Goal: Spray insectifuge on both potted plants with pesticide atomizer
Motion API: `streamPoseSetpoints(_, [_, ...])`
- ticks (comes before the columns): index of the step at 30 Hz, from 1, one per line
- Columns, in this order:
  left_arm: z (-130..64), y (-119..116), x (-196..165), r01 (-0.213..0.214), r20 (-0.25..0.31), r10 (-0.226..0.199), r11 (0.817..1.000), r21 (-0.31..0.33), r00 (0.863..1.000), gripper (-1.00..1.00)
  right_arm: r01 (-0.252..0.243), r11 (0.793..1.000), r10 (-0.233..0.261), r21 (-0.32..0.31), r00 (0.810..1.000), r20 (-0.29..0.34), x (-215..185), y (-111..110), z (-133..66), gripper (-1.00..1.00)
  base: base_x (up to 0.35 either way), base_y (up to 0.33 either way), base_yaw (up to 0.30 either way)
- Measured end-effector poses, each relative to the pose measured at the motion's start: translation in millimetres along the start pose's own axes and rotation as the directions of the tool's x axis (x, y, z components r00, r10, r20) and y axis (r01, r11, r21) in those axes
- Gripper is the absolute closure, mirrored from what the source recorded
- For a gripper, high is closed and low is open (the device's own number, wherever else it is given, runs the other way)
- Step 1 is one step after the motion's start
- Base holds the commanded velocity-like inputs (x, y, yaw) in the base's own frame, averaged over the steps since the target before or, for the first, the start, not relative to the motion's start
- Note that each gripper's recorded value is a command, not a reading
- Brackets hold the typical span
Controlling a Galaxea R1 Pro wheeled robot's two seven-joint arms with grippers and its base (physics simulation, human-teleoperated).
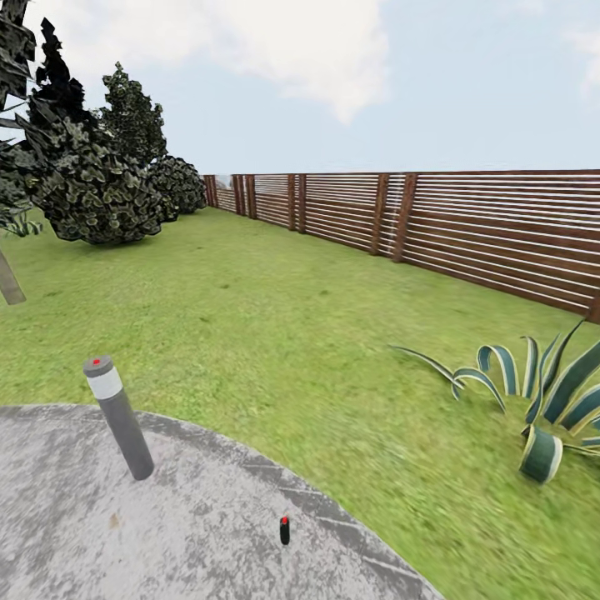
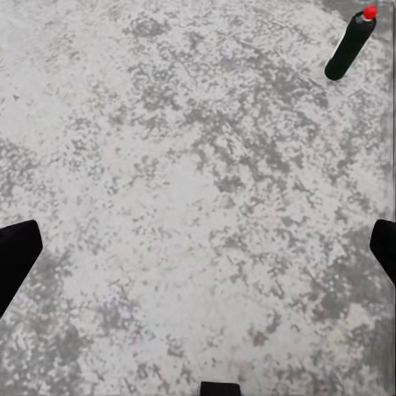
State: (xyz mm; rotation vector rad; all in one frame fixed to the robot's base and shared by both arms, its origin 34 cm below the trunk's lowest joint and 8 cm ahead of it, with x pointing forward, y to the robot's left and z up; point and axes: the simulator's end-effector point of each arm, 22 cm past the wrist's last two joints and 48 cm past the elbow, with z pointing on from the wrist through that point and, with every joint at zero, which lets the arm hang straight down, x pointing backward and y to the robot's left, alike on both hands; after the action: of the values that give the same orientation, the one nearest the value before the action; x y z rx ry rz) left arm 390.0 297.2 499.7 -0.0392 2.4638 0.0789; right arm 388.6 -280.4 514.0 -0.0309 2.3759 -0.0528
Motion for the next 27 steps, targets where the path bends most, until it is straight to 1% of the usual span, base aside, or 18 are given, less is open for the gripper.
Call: streamPoseSetpoints(27, [0.0,0.0,0.1,0.000,0.000,0.000,1.000,0.000,1.000,-1.00,0.002,1.000,-0.002,-0.001,1.000,-0.001,0.3,0.4,-0.1,-1.00,0.286,-0.204,0.000])
